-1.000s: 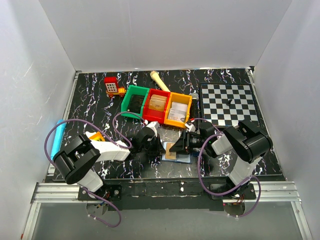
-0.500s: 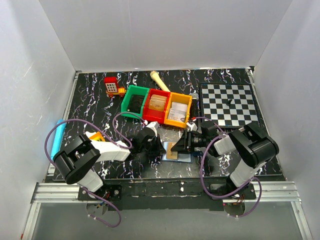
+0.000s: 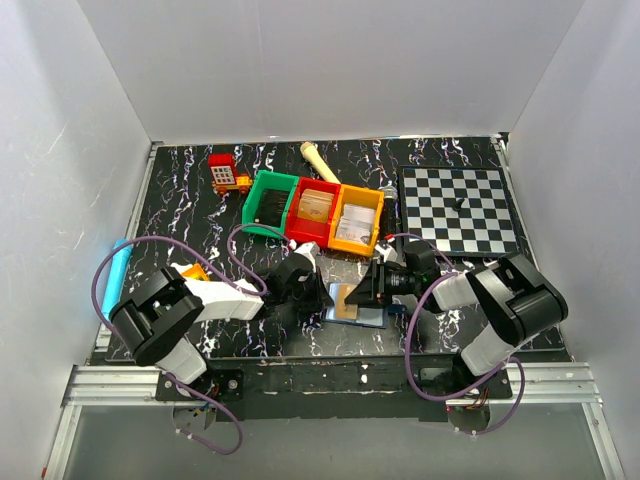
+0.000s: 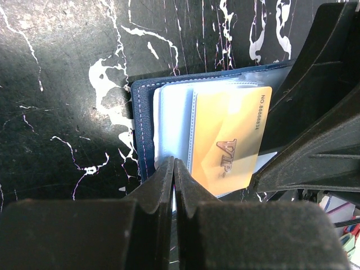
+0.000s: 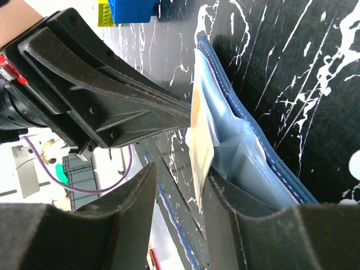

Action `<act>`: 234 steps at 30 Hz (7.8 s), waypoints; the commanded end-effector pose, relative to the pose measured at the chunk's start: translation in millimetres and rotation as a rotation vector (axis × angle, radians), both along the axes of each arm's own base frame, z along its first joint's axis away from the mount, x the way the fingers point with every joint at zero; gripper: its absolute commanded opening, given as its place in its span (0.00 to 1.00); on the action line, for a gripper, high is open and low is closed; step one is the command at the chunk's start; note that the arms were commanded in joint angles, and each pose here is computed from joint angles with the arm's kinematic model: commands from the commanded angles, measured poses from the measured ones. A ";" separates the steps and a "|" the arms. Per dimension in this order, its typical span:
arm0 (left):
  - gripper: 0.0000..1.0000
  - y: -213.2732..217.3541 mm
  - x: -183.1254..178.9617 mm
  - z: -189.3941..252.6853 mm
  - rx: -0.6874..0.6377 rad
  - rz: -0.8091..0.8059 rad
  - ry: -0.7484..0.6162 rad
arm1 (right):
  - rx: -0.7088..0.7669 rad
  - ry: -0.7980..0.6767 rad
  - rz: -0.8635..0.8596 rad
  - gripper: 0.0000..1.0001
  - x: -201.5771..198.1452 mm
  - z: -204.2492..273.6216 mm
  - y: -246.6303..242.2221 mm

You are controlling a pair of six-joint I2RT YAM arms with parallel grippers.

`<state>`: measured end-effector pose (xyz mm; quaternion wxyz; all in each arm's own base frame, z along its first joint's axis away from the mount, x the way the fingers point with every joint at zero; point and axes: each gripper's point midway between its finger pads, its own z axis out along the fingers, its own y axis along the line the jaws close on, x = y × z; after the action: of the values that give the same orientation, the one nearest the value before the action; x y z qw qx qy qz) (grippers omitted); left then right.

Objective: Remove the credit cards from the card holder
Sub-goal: Remove the credit card from the card holder, then place the credit card in the storage box.

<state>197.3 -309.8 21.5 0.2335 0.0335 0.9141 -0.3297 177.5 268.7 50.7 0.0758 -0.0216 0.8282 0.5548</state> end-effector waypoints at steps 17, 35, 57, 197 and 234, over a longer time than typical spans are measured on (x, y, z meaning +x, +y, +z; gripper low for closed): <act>0.00 38.6 -17.5 -45.7 0.190 0.036 0.097 | 0.013 -0.046 0.034 0.43 -2.6 12.8 -8.8; 0.00 14.0 -23.7 -26.1 0.082 -0.072 0.071 | 0.050 -0.030 0.029 0.45 11.9 18.5 1.3; 0.00 -5.0 -29.2 -21.6 0.060 -0.138 0.055 | 0.059 0.017 0.069 0.49 10.2 11.4 15.6; 0.24 9.5 -8.7 14.8 0.061 -0.044 -0.028 | -0.314 -0.126 -0.062 0.01 -10.7 59.9 -75.1; 0.52 53.8 -47.9 243.0 -0.728 -0.337 -0.625 | 0.332 -0.616 0.280 0.01 -53.2 219.4 32.4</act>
<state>170.2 -247.9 239.7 0.4462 0.1398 0.6641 -0.5834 131.0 293.7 235.1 0.2333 -0.2671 0.7160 0.6013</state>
